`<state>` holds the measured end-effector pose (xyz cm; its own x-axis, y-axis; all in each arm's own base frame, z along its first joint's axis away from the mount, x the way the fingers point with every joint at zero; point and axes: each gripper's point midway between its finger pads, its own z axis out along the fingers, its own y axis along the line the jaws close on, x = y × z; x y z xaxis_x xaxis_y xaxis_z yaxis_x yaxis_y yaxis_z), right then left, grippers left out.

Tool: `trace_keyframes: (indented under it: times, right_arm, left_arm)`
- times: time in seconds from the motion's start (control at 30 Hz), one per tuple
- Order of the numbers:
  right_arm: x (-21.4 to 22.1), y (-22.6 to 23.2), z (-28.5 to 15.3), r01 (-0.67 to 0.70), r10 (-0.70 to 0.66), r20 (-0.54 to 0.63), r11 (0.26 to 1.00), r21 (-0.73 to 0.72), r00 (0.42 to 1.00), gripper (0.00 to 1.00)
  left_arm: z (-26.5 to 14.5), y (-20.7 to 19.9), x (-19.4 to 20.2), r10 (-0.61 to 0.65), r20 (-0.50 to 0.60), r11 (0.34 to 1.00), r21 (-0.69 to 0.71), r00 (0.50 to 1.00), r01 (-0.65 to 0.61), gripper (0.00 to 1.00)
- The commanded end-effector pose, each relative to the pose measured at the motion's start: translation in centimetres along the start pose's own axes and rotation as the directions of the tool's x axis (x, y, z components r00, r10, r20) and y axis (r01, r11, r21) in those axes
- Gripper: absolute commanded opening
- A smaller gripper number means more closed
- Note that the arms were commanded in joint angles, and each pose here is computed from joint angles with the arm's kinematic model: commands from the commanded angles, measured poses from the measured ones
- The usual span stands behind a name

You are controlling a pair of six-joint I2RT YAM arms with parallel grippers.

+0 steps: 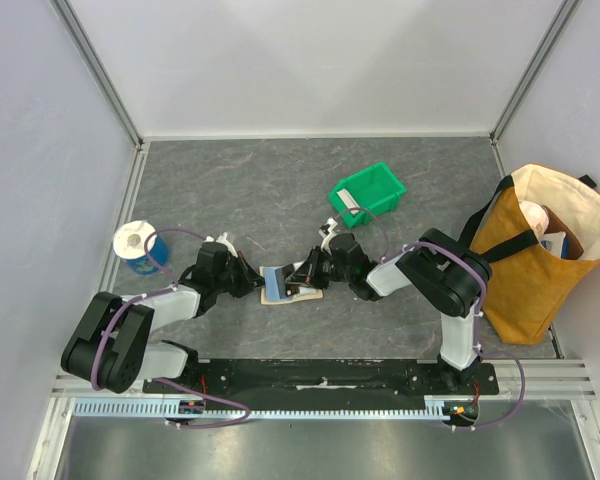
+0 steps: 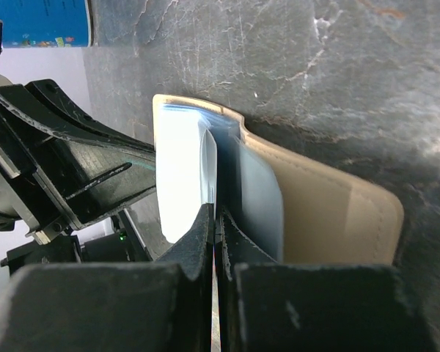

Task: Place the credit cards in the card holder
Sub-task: Insert the credit card into the card holder.

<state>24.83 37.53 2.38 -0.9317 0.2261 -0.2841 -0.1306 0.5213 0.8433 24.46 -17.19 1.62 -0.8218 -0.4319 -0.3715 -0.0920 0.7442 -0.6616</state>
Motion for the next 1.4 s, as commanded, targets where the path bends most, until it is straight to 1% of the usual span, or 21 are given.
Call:
trace_keyframes:
  times: [0.0, 0.03, 0.13, 0.2, 0.27, 0.33, 0.37, 0.4, 0.53, 0.63, 0.77, 0.97, 1.03, 1.13, 1.3, 1.37]
  right_arm:
    - [1.6, -0.6, 1.3, -0.016, 0.017, -0.065, 1.0, 0.025, 0.998, 0.0]
    - [1.5, -0.7, 1.3, -0.008, 0.01, -0.065, 0.999, 0.037, 0.998, 0.0]
    - [0.8, -1.2, 0.3, 0.045, -0.042, -0.036, 0.994, 0.1, 0.998, 0.11]
    - [0.1, -1.5, -0.5, 0.094, -0.093, -0.015, 0.984, 0.152, 0.996, 0.24]
    - [-0.8, -1.7, -1.3, 0.129, -0.134, 0.011, 0.971, 0.201, 0.991, 0.33]
    - [-1.5, -1.9, -2.0, 0.156, -0.167, 0.029, 0.958, 0.241, 0.985, 0.46]
    - [-1.7, -1.9, -2.2, 0.163, -0.176, 0.031, 0.954, 0.253, 0.984, 0.5]
    - [-1.8, -2.0, -2.2, 0.167, -0.182, 0.033, 0.951, 0.26, 0.983, 0.51]
    - [-1.5, -1.7, -1.8, 0.169, -0.177, 0.013, 0.956, 0.238, 0.984, 0.51]
    - [-1.0, -1.0, -1.0, 0.169, -0.169, -0.016, 0.968, 0.184, 0.985, 0.5]
    - [-0.7, 0.1, -0.1, 0.168, -0.163, -0.044, 0.977, 0.129, 0.986, 0.44]
    - [-0.8, 2.3, 0.6, 0.189, -0.186, -0.046, 0.981, 0.045, 0.981, 0.36]
    - [-1.0, 3.0, 0.6, 0.193, -0.192, -0.038, 0.981, 0.021, 0.981, 0.3]
    - [-1.1, 4.0, 0.9, 0.196, -0.197, -0.043, 0.98, -0.028, 0.979, 0.29]
    - [-0.6, 5.2, 1.4, 0.155, -0.162, -0.056, 0.981, -0.113, 0.985, 0.26]
    - [-0.4, 5.3, 1.5, 0.144, -0.152, -0.063, 0.982, -0.125, 0.986, 0.23]
  left_arm:
    - [0.2, 2.2, 1.4, -0.015, -0.031, 0.997, -0.08, 0.999, 0.012, 0.02]
    - [0.1, 2.3, 1.5, -0.018, -0.032, 0.997, -0.081, 0.999, 0.015, 0.02]
    - [0.0, 2.1, 1.4, -0.015, -0.025, 0.997, -0.076, 1.0, 0.013, 0.02]
    - [0.0, 2.2, 1.3, -0.015, -0.023, 0.997, -0.077, 1.0, 0.013, 0.02]
    - [0.0, 2.0, 1.3, -0.01, -0.023, 0.997, -0.074, 1.0, 0.008, 0.02]
    - [-0.1, 1.9, 1.1, -0.005, -0.02, 0.997, -0.072, 1.0, 0.004, 0.02]
    - [-0.1, 1.9, 1.0, -0.002, -0.019, 0.997, -0.073, 1.0, 0.001, 0.02]
    - [-0.1, 1.9, 1.1, 0.001, -0.022, 0.997, -0.073, 1.0, -0.003, 0.02]
    - [0.0, 1.6, 0.9, 0.016, -0.025, 0.998, -0.067, 1.0, -0.018, 0.02]
    - [0.0, 1.5, 0.9, 0.019, -0.027, 0.998, -0.062, 0.999, -0.021, 0.02]
    - [0.1, 1.5, 0.9, 0.019, -0.031, 0.998, -0.058, 0.999, -0.021, 0.02]
    - [0.2, 1.3, 0.9, 0.019, -0.032, 0.999, -0.048, 0.999, -0.021, 0.02]
    - [0.2, 1.2, 0.8, 0.018, -0.031, 0.999, -0.047, 0.999, -0.019, 0.02]
    - [0.2, 1.1, 0.7, 0.018, -0.029, 0.999, -0.045, 0.999, -0.019, 0.02]
    - [0.2, 1.0, 0.7, 0.019, -0.032, 0.999, -0.04, 0.999, -0.021, 0.02]
    - [0.2, 0.9, 0.7, 0.02, -0.032, 0.999, -0.038, 0.999, -0.021, 0.02]
